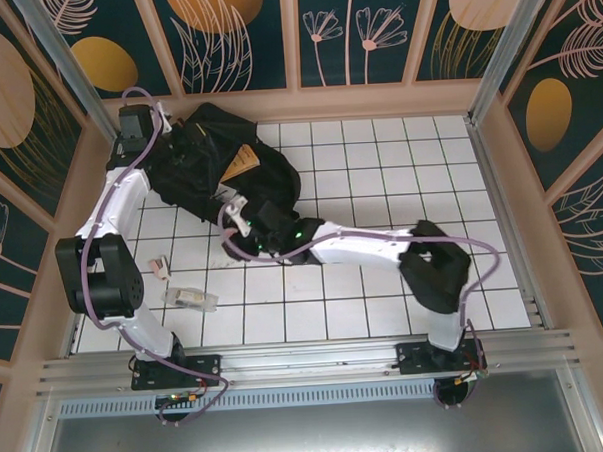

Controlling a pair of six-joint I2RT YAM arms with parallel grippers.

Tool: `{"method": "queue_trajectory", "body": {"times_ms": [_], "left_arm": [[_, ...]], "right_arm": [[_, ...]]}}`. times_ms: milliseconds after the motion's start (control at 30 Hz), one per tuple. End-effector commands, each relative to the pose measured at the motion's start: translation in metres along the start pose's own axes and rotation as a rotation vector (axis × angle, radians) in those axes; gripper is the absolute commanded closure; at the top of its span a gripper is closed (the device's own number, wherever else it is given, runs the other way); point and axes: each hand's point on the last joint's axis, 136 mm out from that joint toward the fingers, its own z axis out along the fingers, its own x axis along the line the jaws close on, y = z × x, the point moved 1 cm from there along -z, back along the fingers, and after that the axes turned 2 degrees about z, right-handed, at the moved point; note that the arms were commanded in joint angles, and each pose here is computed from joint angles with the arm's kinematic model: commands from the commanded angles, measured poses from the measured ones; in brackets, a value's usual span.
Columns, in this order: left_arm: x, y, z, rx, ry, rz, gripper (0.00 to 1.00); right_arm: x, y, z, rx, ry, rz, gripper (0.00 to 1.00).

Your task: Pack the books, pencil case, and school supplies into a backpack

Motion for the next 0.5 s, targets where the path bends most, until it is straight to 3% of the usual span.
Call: {"method": "queue_trajectory", "body": {"times_ms": [0, 167, 233, 467], "left_arm": [[-0.037, 0.008, -0.015, -0.041, -0.086, 0.037, 1.00], [-0.061, 0.006, -0.023, -0.037, -0.123, 0.051, 1.00], [-0.067, 0.004, -0.025, -0.030, -0.137, 0.053, 1.00], [-0.084, 0.000, -0.029, -0.013, -0.166, 0.062, 1.00]], "right_arm": [[-0.022, 0.041, -0.032, -0.114, -0.032, 0.105, 0.55], [-0.073, 0.068, -0.035, -0.134, -0.177, 0.184, 0.54], [-0.095, 0.073, -0.019, -0.090, -0.264, 0.206, 0.54], [-0.136, 0.089, 0.046, -0.048, -0.318, 0.274, 0.51]]}}
